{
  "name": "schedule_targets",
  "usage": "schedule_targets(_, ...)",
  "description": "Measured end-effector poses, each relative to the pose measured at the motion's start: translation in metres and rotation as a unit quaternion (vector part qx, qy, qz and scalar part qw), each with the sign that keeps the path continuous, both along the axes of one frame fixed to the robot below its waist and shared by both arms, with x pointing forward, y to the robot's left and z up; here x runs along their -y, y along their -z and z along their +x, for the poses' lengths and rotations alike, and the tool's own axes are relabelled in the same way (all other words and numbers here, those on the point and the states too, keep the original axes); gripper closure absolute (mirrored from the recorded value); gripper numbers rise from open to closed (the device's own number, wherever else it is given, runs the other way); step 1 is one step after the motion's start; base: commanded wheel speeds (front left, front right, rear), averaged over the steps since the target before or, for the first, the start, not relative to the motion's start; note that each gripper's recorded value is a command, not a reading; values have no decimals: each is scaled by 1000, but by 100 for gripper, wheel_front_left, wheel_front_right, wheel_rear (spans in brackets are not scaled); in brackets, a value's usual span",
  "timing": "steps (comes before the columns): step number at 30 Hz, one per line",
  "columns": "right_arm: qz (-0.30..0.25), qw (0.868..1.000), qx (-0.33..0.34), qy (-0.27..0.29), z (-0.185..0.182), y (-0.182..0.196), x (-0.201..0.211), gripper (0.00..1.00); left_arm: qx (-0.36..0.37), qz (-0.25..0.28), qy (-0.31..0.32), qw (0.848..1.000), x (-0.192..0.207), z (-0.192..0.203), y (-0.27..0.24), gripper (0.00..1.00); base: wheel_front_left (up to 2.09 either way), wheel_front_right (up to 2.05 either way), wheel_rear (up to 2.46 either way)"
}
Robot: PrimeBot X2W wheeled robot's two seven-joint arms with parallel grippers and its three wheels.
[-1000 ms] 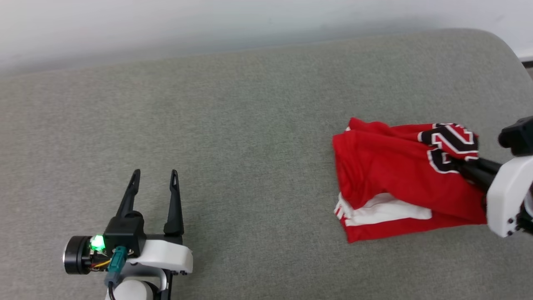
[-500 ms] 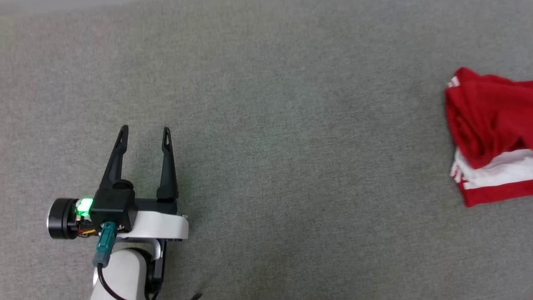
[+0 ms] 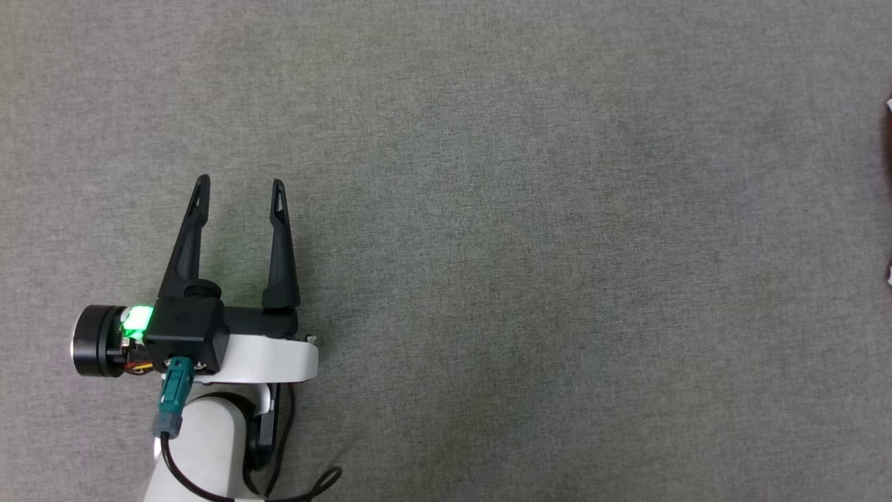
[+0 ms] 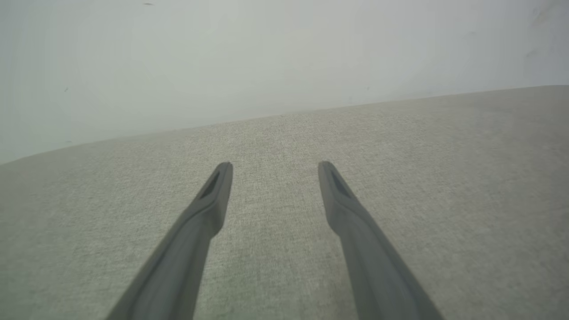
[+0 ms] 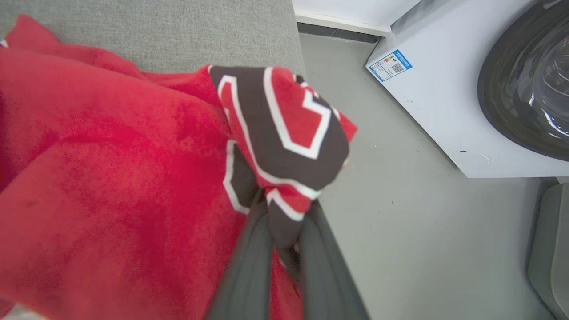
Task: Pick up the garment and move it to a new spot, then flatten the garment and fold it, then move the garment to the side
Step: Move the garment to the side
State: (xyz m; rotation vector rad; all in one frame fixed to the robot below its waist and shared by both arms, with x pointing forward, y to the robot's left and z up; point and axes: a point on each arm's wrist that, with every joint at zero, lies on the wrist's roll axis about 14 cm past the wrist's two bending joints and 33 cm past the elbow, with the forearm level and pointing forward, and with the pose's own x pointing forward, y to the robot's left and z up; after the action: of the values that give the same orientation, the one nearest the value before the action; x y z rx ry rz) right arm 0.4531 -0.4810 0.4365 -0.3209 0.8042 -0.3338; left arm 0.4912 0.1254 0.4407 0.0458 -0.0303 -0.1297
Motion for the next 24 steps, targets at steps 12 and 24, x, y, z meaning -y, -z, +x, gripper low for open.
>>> schedule_targets(12, -12, 995, 100, 9, 6, -42, 5, 0, 17, -2, -5, 1000, -1, -10, -22, 0, 0, 0, 0)
schedule_targets(24, -27, 939, 333, -81, 24, -142, -46, 0, 26, -11, -26, 999, -12, -44, -47, 0, 0, 0, 0)
